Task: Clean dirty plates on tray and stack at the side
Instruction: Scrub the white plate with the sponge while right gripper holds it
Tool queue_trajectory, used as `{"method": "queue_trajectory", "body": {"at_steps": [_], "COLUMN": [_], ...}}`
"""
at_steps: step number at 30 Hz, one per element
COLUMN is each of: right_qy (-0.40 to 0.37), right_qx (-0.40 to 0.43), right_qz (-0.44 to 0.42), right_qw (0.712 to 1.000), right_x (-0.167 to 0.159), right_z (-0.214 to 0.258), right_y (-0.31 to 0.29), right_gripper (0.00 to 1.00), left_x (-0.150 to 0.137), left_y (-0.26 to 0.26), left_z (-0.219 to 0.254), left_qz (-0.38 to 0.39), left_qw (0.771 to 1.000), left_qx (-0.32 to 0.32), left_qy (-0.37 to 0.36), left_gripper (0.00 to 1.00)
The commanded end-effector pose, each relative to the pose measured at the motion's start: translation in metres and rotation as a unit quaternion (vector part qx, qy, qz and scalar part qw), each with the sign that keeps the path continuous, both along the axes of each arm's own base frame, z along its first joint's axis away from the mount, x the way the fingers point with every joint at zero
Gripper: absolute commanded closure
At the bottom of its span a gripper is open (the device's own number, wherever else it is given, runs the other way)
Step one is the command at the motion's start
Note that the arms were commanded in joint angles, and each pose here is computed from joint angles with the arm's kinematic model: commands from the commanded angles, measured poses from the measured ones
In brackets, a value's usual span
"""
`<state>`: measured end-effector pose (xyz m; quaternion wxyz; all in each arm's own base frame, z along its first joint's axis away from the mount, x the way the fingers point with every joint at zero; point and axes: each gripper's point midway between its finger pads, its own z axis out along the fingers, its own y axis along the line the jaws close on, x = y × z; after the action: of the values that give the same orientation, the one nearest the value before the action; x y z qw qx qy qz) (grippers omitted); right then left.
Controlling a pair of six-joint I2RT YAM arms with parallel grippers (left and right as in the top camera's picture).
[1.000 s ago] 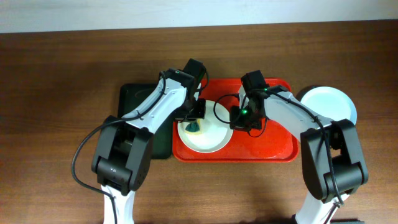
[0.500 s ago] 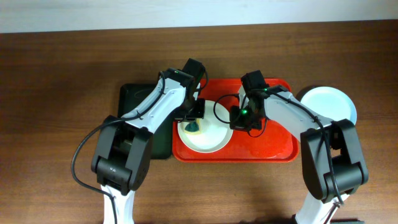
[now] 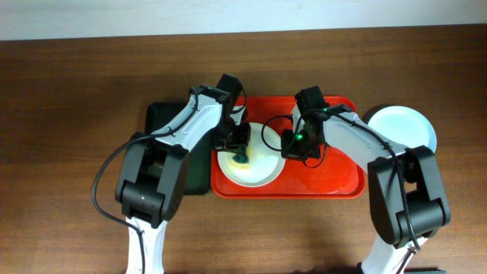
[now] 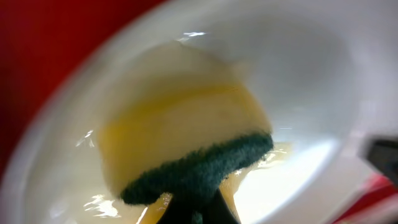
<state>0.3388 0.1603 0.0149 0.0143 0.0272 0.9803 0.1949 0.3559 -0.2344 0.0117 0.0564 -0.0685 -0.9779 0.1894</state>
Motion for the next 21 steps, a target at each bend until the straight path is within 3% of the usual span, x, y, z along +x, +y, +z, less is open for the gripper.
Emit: {"method": "queue_trajectory", "body": {"at_steps": [1,5,7,11,21], "right_qy": [-0.005,-0.005,-0.005,-0.005,-0.005], "right_qx": [-0.002,-0.002,-0.002,-0.002,-0.003], "right_qz": [0.008,0.008,0.008,0.008,0.007], "right_qw": [1.000,1.000,1.000,1.000,1.000], "right_x": [-0.003,-0.003,-0.003,-0.003,-0.003], "right_z": [0.002,0.002,0.002,0.002,0.002], "right_y": [0.003,0.003,0.003,0.003,0.002], "right_gripper": [0.96,0.96,0.96,0.96,0.96], "left_x": [0.002,0.038,0.040,0.024,-0.009], "left_y": [-0.038,-0.007,0.005,0.024,0.046], "left_z": [0.035,0.080,0.082,0.057,-0.022], "left_qz": [-0.027,-0.006,-0.002,-0.006,0.045], "left_qw": [0.990,0.993,0.994,0.997,0.993], "left_qx": [-0.136,-0.086,-0.049,0.025,0.110], "left_qy": [0.017,-0.081,-0.094,-0.068,-0.006], "left_gripper": [1.00,1.00,1.00,1.00,1.00]}}
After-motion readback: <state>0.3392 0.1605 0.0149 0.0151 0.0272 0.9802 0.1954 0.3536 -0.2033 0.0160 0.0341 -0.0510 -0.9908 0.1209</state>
